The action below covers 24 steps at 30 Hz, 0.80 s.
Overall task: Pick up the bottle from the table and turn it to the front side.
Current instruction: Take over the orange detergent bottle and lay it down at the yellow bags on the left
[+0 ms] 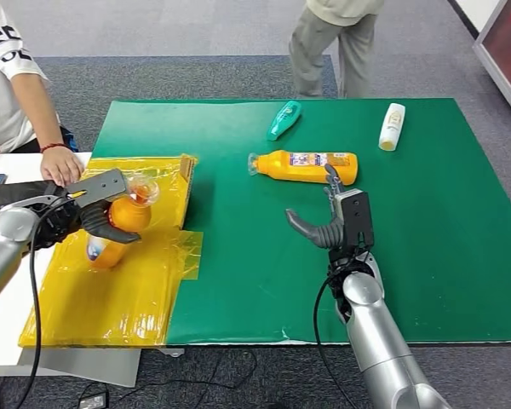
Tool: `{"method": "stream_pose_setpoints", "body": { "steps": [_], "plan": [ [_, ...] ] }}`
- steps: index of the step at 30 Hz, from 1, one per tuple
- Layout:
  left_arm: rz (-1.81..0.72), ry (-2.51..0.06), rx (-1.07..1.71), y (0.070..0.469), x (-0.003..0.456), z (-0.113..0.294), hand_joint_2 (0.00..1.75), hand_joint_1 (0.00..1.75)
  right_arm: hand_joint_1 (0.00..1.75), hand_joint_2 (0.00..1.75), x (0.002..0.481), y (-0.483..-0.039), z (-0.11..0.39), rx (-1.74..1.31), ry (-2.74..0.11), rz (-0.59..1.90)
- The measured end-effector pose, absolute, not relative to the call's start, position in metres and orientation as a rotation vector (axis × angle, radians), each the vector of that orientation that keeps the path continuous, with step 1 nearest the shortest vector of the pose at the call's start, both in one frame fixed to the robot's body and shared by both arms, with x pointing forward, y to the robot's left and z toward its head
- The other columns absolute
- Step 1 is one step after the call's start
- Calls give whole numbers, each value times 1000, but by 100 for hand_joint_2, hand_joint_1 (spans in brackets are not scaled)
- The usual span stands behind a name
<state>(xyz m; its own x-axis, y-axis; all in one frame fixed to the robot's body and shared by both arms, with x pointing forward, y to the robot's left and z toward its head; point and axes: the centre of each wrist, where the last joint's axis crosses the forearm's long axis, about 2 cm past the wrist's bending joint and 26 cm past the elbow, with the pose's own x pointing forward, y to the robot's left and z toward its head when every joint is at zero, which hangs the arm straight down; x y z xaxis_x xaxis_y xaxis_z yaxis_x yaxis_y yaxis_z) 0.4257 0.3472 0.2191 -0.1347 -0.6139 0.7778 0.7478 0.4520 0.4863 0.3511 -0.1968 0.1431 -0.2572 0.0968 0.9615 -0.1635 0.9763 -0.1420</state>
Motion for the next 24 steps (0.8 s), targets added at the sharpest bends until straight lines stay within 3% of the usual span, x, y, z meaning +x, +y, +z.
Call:
{"method": "stream_pose_setpoints", "body": {
  "steps": [13,24],
  "plan": [
    [-1374,-1195,134,318,428,213,175,175,0,175,345,-197,138,29,-1795,270],
    [-1419,-1208,132,302,424,208,175,175,0,175,341,-197,135,30,-1791,290]
  ]
}}
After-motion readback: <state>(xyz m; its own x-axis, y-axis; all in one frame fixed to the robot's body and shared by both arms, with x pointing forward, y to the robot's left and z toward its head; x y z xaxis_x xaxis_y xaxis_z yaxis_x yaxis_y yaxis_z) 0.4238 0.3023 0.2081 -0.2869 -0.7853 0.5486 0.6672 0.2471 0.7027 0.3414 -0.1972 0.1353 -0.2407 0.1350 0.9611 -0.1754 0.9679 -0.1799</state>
